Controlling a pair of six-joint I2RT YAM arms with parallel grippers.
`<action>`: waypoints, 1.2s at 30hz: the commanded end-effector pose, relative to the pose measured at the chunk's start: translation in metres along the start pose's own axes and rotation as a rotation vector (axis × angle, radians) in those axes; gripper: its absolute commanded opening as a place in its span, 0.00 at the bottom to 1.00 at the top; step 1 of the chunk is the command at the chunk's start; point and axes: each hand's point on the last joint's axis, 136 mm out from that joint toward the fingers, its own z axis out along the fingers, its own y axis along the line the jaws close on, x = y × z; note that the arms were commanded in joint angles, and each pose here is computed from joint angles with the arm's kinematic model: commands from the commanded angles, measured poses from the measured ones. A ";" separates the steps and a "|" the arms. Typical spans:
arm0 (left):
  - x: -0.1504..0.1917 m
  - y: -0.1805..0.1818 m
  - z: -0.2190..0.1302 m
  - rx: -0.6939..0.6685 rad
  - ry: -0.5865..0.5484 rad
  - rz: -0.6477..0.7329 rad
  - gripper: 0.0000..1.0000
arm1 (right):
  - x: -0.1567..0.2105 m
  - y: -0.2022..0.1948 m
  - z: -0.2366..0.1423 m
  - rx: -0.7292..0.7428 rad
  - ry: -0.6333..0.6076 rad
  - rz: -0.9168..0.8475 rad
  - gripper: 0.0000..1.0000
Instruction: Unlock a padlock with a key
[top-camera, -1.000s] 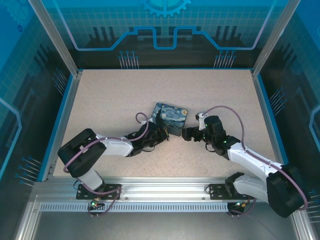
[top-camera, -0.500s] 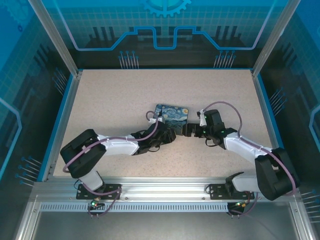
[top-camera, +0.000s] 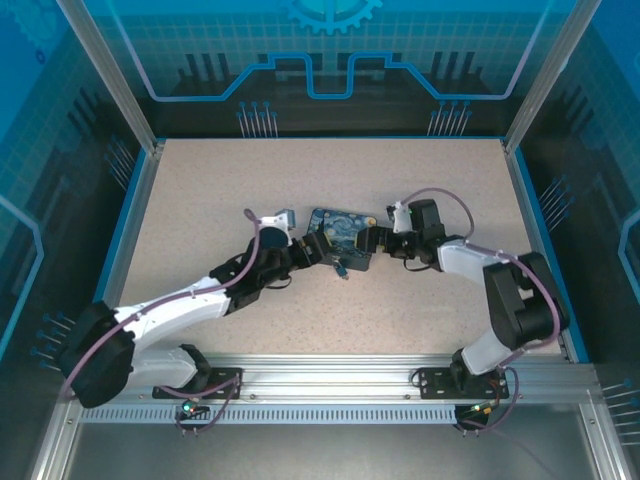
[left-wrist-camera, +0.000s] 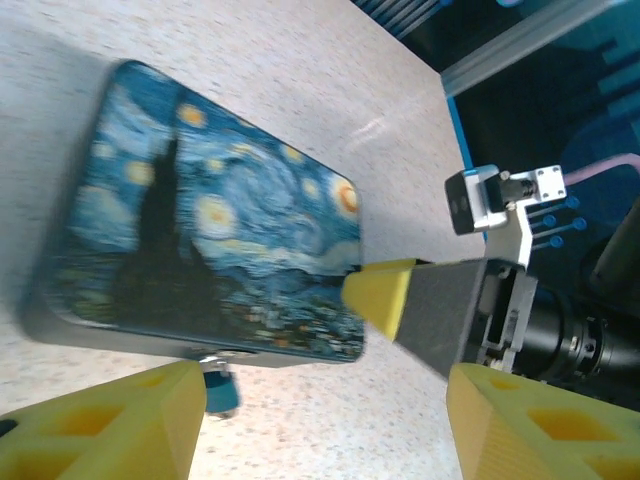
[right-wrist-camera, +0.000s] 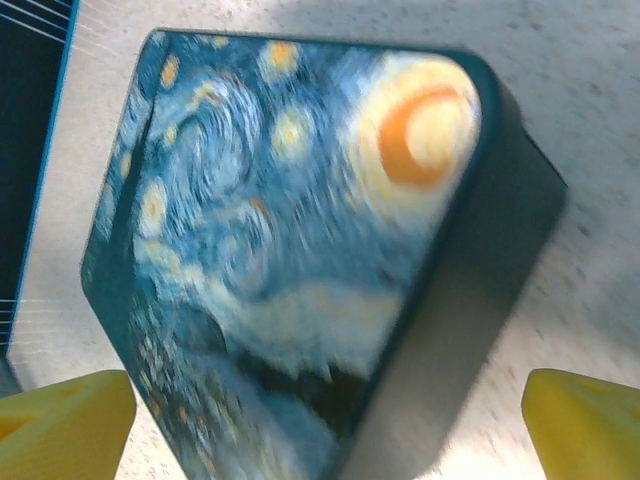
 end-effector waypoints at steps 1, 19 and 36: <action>0.003 0.039 -0.013 -0.094 0.009 -0.021 0.66 | -0.025 0.022 0.011 -0.114 -0.007 -0.026 1.00; -0.057 0.029 -0.025 0.040 0.012 -0.042 0.75 | -0.015 0.030 -0.041 0.095 -0.097 -0.235 0.94; -0.057 -0.012 0.069 0.237 0.286 0.026 0.72 | 0.083 0.037 0.017 0.051 0.001 -0.337 0.67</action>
